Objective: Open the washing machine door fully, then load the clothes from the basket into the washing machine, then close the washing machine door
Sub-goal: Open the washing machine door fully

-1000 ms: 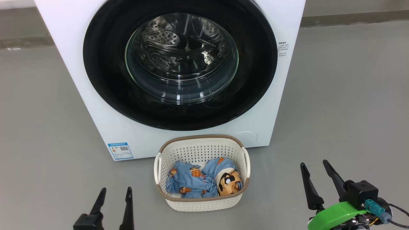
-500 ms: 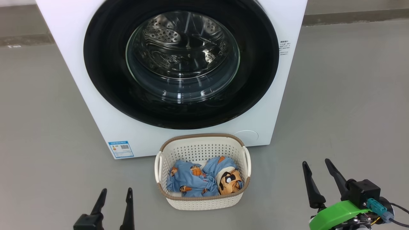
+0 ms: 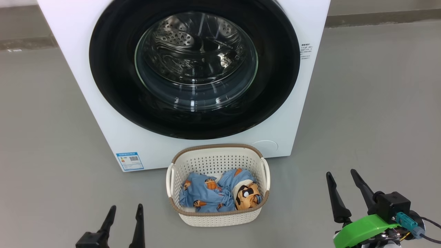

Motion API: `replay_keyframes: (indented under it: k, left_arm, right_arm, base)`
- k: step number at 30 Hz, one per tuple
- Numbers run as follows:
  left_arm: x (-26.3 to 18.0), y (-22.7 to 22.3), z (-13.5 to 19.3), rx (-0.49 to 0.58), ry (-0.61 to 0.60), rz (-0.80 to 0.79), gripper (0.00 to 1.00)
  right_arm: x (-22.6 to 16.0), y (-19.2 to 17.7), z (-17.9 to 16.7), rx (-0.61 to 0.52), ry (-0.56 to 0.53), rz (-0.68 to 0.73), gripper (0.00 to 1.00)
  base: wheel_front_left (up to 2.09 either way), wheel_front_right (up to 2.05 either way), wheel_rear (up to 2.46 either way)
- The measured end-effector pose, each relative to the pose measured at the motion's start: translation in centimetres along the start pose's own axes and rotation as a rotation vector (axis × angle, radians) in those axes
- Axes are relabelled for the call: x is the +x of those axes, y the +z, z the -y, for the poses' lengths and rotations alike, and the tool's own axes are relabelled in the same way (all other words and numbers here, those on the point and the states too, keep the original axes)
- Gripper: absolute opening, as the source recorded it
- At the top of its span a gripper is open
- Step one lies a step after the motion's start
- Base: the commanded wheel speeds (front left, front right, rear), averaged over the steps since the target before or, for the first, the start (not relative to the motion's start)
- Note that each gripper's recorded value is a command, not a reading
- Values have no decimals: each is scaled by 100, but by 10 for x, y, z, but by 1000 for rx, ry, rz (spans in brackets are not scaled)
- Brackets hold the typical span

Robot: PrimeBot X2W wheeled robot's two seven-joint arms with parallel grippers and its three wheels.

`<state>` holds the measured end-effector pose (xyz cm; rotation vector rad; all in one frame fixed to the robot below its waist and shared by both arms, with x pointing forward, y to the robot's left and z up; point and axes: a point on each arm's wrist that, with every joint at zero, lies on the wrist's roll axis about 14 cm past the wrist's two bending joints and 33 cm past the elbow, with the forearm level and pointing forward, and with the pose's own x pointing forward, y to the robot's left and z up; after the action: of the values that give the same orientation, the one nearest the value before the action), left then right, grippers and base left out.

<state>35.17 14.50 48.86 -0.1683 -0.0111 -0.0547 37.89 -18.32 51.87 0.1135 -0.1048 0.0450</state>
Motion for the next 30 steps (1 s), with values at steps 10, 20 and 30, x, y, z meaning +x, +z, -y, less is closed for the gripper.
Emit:
replay_keyframes:
  k: [10, 20, 30]
  left_arm:
    - [0, -1, 0, 2, -6, -5, 100]
    - [0, -2, 0, 2, -6, -7, 100]
    - [1, -2, -4, -5, 11, -8, 100]
  right_arm:
    - [1, -2, 0, 1, 1, -5, 100]
    - [1, -3, 0, 0, -1, -7, 100]
    - [2, -5, 1, -2, 0, -14, 100]
  base:
    - [52, 52, -105]
    - [128, 106, -234]
    - [124, 89, -213]
